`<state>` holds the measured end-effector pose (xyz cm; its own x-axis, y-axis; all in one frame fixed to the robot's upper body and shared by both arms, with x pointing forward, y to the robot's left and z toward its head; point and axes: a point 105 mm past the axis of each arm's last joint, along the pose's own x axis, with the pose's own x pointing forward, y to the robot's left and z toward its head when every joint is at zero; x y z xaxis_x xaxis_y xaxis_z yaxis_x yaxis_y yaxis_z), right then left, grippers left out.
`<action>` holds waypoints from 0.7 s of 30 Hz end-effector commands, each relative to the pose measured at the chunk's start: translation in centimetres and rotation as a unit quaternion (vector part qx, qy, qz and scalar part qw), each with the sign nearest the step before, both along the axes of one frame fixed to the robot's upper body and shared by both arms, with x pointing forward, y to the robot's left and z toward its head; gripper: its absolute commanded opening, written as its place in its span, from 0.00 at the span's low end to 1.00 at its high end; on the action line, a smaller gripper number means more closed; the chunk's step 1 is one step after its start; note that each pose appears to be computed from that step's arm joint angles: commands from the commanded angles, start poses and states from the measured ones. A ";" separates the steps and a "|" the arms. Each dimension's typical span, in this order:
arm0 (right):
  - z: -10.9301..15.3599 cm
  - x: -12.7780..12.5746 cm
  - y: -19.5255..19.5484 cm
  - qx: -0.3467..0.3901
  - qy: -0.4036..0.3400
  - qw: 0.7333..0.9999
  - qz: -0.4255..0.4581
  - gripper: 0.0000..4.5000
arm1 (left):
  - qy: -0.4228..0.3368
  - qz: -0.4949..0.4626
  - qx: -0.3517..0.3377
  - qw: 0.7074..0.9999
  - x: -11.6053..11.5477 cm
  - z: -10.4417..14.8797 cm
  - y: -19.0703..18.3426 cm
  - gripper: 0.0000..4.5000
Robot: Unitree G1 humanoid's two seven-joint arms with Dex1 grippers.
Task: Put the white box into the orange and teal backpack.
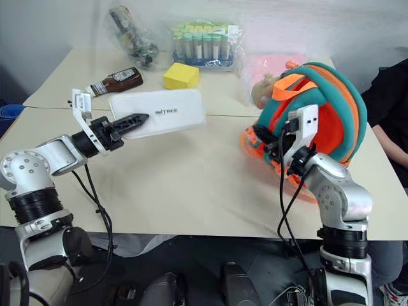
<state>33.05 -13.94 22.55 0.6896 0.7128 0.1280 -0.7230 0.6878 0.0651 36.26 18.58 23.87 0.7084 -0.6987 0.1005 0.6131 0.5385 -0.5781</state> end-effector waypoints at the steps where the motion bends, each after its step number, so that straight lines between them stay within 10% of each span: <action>1: 1.5 -4.3 2.1 -0.023 -0.012 0.991 0.130 0.00 | -0.078 -0.027 -0.012 0.997 -0.8 3.8 -0.2 0.29; 11: 1.8 -13.2 0.3 -0.100 0.060 0.939 0.323 0.00 | -0.192 -0.157 -0.028 0.968 -3.4 8.3 -3.3 0.29; 21: 0.2 -10.9 -2.2 -0.097 0.108 0.958 0.249 0.00 | -0.253 -0.241 0.079 0.933 -5.3 7.6 -5.2 0.29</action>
<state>21.99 -15.77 22.34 0.2393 0.9592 -0.1507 -0.9488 0.2640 0.1736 31.70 13.46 30.43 0.2419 -0.9452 0.2194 0.9616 0.2032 -0.1846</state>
